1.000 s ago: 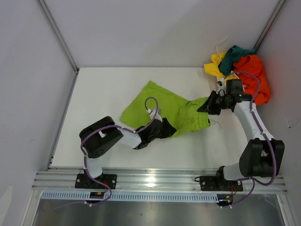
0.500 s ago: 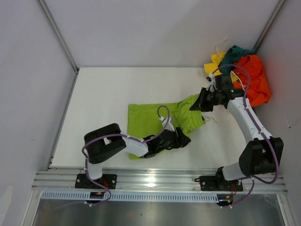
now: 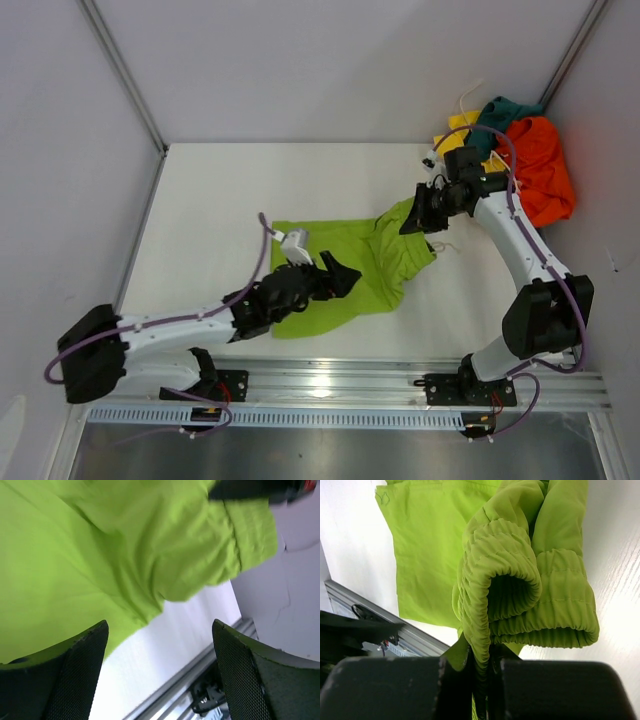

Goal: Fold and stack the shorts
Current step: Fold the shorts

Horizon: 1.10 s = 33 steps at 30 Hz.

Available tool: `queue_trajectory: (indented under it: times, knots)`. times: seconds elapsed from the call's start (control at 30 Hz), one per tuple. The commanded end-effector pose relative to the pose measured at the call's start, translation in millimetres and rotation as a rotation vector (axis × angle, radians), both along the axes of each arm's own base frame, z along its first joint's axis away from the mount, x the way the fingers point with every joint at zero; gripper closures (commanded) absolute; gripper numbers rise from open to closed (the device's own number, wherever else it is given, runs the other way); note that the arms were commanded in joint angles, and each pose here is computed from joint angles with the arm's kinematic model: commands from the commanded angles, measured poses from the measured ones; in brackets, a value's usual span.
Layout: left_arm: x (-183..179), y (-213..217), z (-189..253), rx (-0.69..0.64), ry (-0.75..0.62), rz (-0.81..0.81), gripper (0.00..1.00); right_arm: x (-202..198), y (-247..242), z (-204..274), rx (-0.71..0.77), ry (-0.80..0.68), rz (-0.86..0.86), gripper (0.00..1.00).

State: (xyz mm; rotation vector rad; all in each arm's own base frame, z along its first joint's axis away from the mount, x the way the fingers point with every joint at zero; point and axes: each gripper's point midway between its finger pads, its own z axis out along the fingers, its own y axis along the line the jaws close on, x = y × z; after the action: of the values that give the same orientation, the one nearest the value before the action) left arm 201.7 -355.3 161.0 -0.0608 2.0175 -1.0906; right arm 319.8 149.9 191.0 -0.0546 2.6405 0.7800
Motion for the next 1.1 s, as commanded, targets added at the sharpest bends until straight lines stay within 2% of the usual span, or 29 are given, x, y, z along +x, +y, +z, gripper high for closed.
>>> queue_trajectory:
  times: [0.0,0.07,0.2,0.5,0.77,0.97,1.07]
  knots:
    - [19,80,-13,0.163,-0.033,0.160,0.13,-5,11,21,-0.020,-0.050,0.044,1.00]
    - [29,119,-8,0.176,-0.025,0.239,0.12,-7,16,22,-0.034,-0.049,0.039,1.00]
    - [26,182,-49,0.244,0.054,0.346,0.11,-15,30,19,-0.124,-0.051,0.038,1.00]
    - [22,207,-92,0.305,0.139,0.378,0.10,-21,46,20,-0.251,-0.052,-0.012,1.00]
    - [30,237,-98,0.338,0.142,0.451,0.11,-14,39,19,-0.304,-0.049,-0.037,1.00]
    - [33,241,-121,0.325,0.203,0.435,0.19,-7,35,10,-0.345,-0.029,-0.045,1.00]
    - [38,239,-127,0.287,0.200,0.437,0.27,-5,33,12,-0.361,-0.028,-0.053,1.00]
